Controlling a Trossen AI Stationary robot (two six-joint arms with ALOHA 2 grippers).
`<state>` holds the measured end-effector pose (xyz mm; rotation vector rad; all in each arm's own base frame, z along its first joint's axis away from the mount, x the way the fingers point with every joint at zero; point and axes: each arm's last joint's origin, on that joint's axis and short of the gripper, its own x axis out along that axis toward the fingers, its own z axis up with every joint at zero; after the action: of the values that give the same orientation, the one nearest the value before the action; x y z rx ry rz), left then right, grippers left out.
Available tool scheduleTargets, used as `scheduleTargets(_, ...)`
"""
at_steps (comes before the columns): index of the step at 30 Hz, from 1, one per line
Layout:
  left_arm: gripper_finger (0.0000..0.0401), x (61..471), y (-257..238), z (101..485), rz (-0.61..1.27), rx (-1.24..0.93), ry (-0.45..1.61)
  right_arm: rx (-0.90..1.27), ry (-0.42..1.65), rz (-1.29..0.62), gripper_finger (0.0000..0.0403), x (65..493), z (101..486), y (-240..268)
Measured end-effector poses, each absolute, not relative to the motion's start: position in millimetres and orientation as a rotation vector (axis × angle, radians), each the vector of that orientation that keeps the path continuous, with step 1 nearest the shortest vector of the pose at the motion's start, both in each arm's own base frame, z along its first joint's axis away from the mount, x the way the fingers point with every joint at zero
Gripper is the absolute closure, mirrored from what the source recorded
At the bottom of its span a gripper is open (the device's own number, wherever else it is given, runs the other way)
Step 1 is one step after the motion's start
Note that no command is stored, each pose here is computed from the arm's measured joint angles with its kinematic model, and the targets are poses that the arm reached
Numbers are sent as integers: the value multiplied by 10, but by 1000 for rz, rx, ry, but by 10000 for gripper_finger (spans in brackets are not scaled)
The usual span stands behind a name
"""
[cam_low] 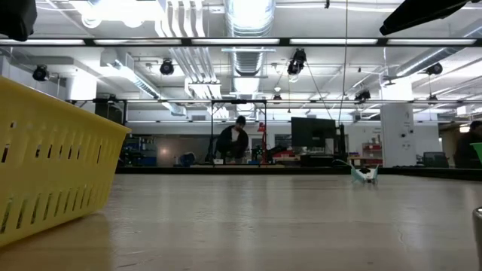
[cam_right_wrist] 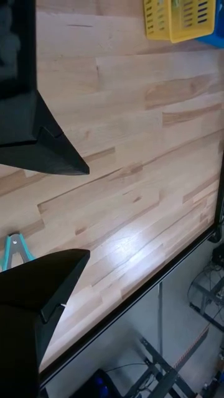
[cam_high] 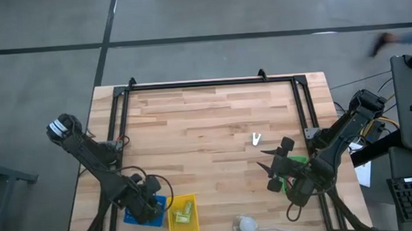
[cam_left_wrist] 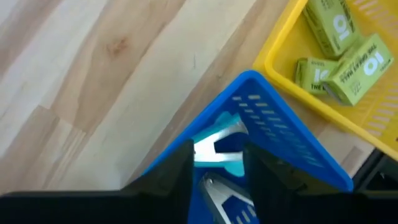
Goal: Pick and place Stapler, Stapler remover, tape
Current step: Put the blue staple remover into the blue basket
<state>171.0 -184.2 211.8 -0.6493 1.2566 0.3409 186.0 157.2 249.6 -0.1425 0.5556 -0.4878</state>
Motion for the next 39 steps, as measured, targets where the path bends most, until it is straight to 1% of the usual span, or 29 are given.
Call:
scheduleTargets(2,252,1701,-1842,2131,329,-659,1273,-142,556,-489,202,1862,2494,1570)
scheduleTargets(5,246,1686,-1831,2169,315,-680,1278,-141,555,-489,202,1862,2495,1570)
scheduleTargets(13,253,1667,-1783,2361,269,-740,1232,-139,553,-488,202,1863,2494,1572)
scheduleTargets(19,254,1684,-1760,2608,233,-774,1107,-140,553,-488,202,1863,2493,1572)
scheduleTargets(26,254,1732,-1739,2906,193,-717,893,-140,554,-488,202,1863,2492,1572)
scheduleTargets(39,254,1934,-1731,3122,202,-673,531,-140,554,-488,202,1863,2493,1572)
